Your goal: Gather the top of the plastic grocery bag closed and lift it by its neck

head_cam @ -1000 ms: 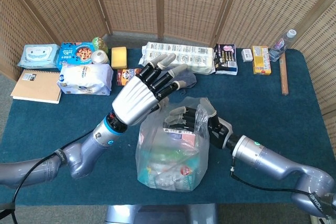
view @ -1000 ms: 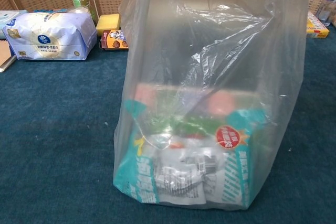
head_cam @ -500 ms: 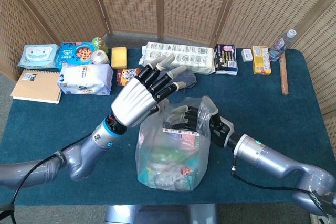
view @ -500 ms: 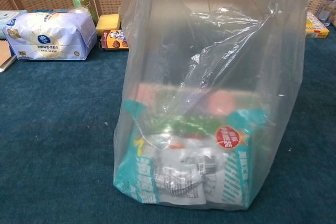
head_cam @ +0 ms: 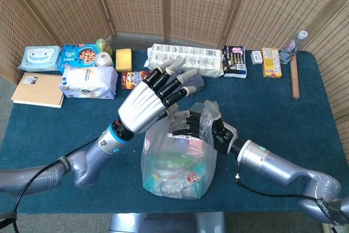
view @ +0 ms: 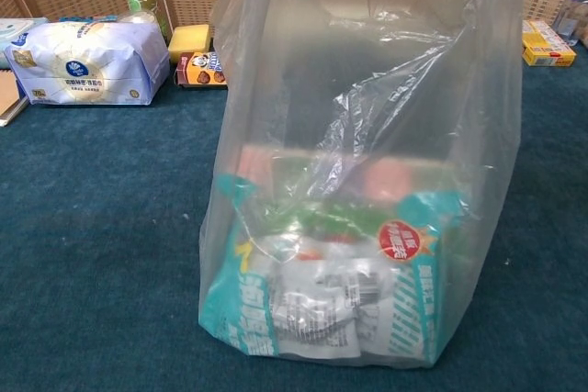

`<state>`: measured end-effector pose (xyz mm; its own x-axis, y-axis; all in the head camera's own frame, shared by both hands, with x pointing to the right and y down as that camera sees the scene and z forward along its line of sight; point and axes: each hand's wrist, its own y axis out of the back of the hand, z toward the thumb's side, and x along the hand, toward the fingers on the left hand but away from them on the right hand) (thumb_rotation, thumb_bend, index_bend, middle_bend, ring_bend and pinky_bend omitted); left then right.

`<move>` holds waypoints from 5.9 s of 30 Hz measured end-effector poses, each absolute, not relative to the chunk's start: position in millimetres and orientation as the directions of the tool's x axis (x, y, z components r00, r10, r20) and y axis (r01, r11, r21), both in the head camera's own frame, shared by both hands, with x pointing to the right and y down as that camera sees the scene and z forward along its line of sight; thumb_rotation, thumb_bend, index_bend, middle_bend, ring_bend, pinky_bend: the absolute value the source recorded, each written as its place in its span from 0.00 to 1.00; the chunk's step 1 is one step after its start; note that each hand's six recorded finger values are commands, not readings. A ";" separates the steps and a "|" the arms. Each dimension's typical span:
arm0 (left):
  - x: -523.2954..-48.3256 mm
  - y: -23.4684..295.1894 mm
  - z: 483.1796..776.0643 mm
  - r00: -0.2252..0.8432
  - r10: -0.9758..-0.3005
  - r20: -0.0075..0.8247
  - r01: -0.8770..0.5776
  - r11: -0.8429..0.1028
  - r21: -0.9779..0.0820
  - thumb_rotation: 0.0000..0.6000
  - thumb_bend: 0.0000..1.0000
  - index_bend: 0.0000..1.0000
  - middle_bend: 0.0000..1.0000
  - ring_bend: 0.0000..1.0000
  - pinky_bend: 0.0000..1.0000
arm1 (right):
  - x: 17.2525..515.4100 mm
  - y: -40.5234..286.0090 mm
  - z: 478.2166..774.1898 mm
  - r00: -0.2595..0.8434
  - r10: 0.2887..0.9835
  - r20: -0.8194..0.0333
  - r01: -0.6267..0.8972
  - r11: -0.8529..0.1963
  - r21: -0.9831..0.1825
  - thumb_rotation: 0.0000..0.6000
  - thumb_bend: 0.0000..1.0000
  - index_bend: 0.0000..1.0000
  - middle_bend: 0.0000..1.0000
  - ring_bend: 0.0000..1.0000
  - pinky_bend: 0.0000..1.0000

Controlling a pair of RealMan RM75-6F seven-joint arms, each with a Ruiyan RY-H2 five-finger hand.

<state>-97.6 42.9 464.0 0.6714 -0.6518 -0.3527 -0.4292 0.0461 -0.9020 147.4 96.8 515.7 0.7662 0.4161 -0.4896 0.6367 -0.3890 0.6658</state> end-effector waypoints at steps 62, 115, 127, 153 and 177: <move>-101.6 38.2 459.4 0.665 -0.653 -0.361 -0.440 0.047 -0.897 1.00 0.04 0.29 0.18 0.01 0.16 | 141.2 86.0 509.5 0.733 0.502 -0.458 0.663 -0.381 0.644 0.02 0.12 0.33 0.35 0.29 0.19; -91.1 35.3 457.0 0.665 -0.650 -0.367 -0.442 0.054 -0.896 1.00 0.04 0.28 0.18 0.01 0.16 | 117.9 96.5 508.8 0.785 0.464 -0.411 0.603 -0.421 0.677 0.00 0.13 0.30 0.31 0.23 0.14; -84.7 37.6 454.4 0.672 -0.642 -0.369 -0.455 0.035 -0.890 1.00 0.04 0.28 0.18 0.01 0.16 | 111.9 96.7 509.3 0.781 0.464 -0.418 0.608 -0.409 0.681 0.00 0.13 0.30 0.31 0.23 0.14; -95.2 36.4 450.2 0.658 -0.646 -0.387 -0.468 0.052 -0.882 1.00 0.04 0.28 0.18 0.01 0.16 | 122.0 87.7 511.1 0.747 0.503 -0.435 0.643 -0.381 0.665 0.00 0.13 0.28 0.31 0.22 0.13; -98.3 31.2 453.1 0.654 -0.653 -0.382 -0.454 0.065 -0.889 1.00 0.04 0.28 0.17 0.00 0.16 | 120.7 87.5 511.4 0.747 0.502 -0.436 0.644 -0.381 0.664 0.00 0.13 0.27 0.29 0.20 0.09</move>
